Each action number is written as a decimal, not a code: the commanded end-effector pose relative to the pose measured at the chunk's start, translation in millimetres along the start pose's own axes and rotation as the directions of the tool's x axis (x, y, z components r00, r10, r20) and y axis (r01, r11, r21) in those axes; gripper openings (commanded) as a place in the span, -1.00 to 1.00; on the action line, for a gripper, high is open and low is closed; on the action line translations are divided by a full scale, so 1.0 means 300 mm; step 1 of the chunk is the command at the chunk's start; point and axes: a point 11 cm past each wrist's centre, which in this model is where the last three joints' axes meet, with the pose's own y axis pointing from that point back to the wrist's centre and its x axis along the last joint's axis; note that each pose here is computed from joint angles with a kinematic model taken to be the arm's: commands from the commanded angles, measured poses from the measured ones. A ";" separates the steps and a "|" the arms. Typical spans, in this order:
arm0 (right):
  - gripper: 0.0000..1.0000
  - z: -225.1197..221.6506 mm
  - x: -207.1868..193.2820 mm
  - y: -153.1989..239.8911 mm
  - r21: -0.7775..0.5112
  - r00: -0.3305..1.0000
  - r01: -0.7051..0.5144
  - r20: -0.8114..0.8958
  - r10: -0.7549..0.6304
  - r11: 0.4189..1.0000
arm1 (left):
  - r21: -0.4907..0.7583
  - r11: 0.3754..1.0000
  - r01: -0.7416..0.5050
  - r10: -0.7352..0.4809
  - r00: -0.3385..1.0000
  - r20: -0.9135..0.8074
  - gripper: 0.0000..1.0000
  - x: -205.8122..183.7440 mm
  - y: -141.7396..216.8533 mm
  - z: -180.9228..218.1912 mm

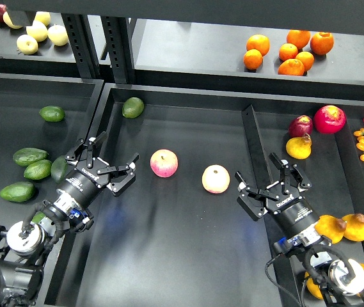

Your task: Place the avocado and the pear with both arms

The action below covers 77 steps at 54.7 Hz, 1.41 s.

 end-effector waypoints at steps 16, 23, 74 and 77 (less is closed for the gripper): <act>0.99 0.089 -0.014 -0.020 -0.084 1.000 0.016 0.006 -0.016 0.996 | 0.006 1.000 -0.005 0.005 1.000 -0.027 0.99 0.023 0.073 -0.062; 0.99 0.102 -0.028 -0.025 -0.096 1.000 0.031 0.006 -0.030 0.995 | -0.006 1.000 -0.013 0.013 0.999 -0.033 0.99 0.033 0.084 -0.065; 0.99 0.087 -0.176 -0.160 -0.113 0.988 0.146 -0.043 -0.152 0.983 | -0.053 0.992 0.111 -0.110 0.994 0.026 0.99 -0.114 -0.009 -0.026; 0.99 0.087 -0.177 -0.160 -0.113 0.988 0.146 -0.043 -0.152 0.983 | -0.055 0.992 0.111 -0.110 0.994 0.026 0.99 -0.114 -0.009 -0.026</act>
